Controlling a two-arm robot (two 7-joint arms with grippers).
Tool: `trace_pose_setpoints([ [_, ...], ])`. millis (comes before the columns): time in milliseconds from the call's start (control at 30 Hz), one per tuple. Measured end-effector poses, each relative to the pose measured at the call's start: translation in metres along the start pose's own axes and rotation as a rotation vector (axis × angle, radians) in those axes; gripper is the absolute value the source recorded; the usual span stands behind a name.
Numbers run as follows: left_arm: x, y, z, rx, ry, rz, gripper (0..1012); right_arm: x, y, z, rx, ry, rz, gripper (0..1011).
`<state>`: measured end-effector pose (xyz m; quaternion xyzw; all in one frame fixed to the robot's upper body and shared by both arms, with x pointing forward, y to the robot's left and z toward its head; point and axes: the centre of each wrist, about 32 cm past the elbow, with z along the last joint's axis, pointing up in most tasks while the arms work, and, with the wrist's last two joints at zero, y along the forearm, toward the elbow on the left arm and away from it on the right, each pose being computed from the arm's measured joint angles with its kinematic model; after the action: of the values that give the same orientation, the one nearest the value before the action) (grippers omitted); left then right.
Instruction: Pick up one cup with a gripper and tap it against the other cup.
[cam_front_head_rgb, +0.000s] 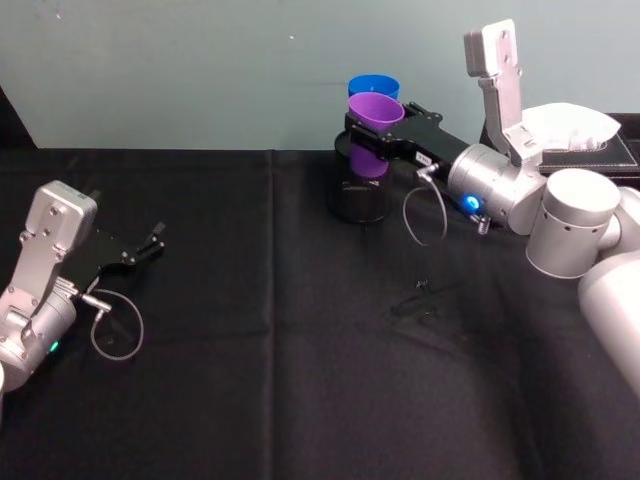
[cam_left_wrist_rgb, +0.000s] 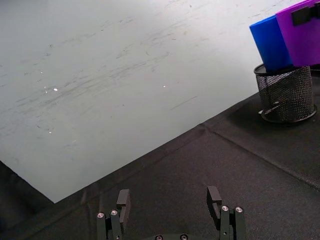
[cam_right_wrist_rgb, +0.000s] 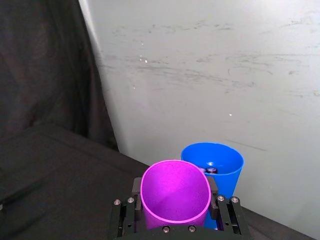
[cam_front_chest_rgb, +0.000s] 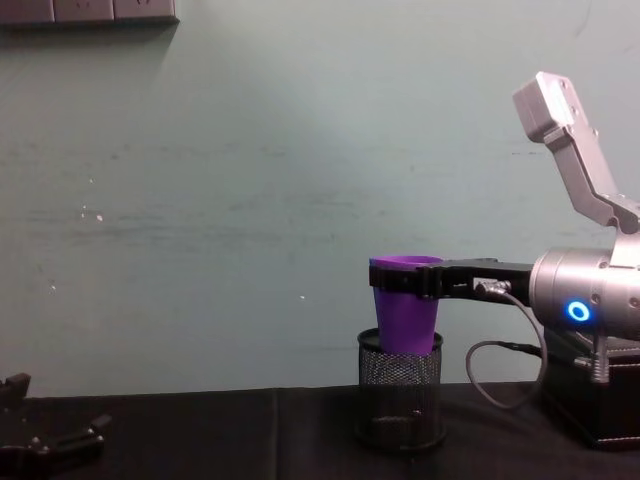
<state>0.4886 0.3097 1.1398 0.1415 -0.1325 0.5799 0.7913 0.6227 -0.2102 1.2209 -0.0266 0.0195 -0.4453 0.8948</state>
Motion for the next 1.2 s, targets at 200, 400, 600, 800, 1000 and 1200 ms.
trace_pose_setpoints([
  [200,0.0000,0.0000,0.0000,0.000,0.000,0.000,1005,0.0020,0.0048,0.0019,0.002,0.000,0.000,732],
  [400,0.0000,0.0000,0.0000,0.000,0.000,0.000,1005,0.0026,0.0086,0.0025,-0.001,-0.001,-0.002,732],
  [600,0.0000,0.0000,0.0000,0.000,0.000,0.000,1005,0.0020,0.0084,0.0030,-0.002,-0.004,-0.001,732],
  [800,0.0000,0.0000,0.0000,0.000,0.000,0.000,1005,0.0020,0.0084,0.0029,-0.003,-0.003,0.000,732],
  [1000,0.0000,0.0000,0.0000,0.000,0.000,0.000,1005,0.0020,0.0085,0.0030,-0.002,-0.003,0.000,732],
  [1200,0.0000,0.0000,0.0000,0.000,0.000,0.000,1005,0.0019,0.0086,0.0030,-0.003,-0.003,0.001,732],
])
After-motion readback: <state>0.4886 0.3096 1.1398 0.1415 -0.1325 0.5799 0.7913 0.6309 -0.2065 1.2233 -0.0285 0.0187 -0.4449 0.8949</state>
